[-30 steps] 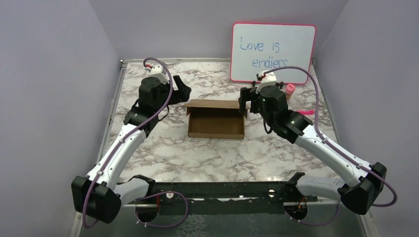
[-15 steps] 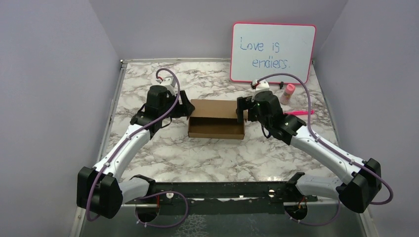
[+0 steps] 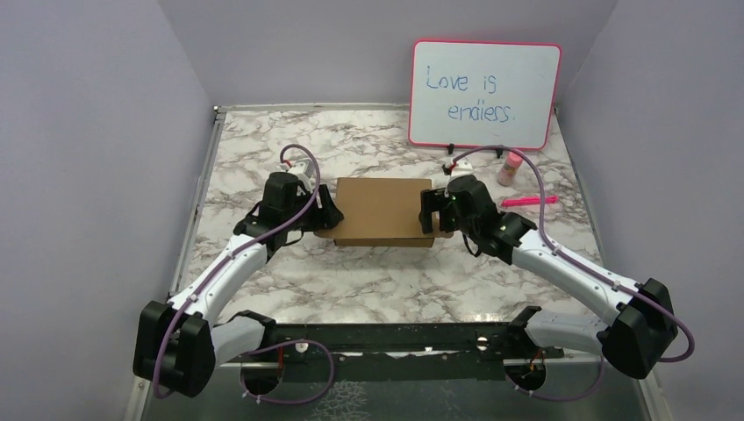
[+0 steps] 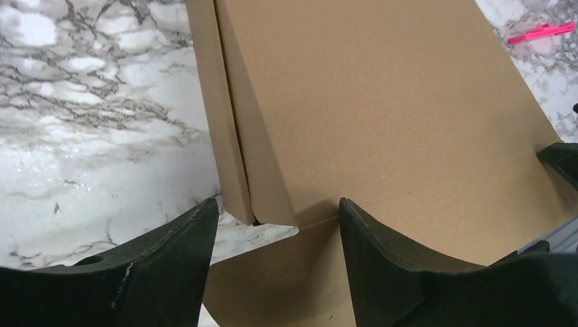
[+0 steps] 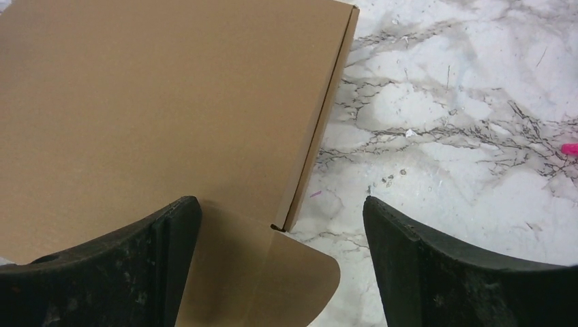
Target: Fold the paper box
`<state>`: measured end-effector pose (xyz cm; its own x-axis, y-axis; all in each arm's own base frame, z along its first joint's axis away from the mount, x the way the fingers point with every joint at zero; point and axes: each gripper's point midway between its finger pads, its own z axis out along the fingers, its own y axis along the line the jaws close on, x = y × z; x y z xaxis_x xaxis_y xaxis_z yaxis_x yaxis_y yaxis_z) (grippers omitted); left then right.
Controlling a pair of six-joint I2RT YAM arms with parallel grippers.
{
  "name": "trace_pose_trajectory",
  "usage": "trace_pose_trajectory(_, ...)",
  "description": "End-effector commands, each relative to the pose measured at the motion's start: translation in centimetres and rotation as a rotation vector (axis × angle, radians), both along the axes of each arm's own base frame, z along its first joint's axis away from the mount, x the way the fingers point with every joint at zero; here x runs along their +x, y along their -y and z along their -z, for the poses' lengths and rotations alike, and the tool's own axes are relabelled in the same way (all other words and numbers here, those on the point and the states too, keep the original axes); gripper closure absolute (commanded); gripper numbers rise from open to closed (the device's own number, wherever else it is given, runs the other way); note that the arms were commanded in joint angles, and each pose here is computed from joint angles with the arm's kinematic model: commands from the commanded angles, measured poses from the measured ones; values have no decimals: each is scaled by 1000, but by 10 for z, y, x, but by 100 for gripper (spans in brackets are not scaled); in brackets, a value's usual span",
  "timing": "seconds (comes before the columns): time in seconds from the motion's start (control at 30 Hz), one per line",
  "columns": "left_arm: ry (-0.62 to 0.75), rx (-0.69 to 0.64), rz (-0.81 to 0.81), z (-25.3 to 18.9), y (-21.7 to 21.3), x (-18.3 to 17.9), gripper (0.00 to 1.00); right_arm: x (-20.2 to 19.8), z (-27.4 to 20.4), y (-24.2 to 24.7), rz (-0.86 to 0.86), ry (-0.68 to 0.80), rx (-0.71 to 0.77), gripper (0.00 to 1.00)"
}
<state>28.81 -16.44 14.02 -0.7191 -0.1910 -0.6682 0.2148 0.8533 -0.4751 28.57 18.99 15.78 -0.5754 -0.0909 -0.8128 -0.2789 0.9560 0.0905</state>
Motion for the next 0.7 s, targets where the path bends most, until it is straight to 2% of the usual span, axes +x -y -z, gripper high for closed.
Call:
trace_pose_trajectory(0.0, -63, -14, 3, 19, -3, -20, 34, -6, 1, 4, 21, -5, 34, 7)
trace_pose_trajectory(0.13, -86, -14, 0, 25, -4, -26, 34, -5, 2, 2, 18, 1, 46, 7)
trace_pose_trajectory(0.27, -14, -24, -52, -1, -8, -14, 28, 3, -3, 4, 44, 37, 44, 7)
trace_pose_trajectory(0.43, 77, -56, -94, -29, -8, 6, 27, 9, -2, -4, 24, 46, 68, 7)
trace_pose_trajectory(0.67, 20, -42, -110, -6, -8, 19, 31, 18, 12, -5, 24, 21, 77, 8)
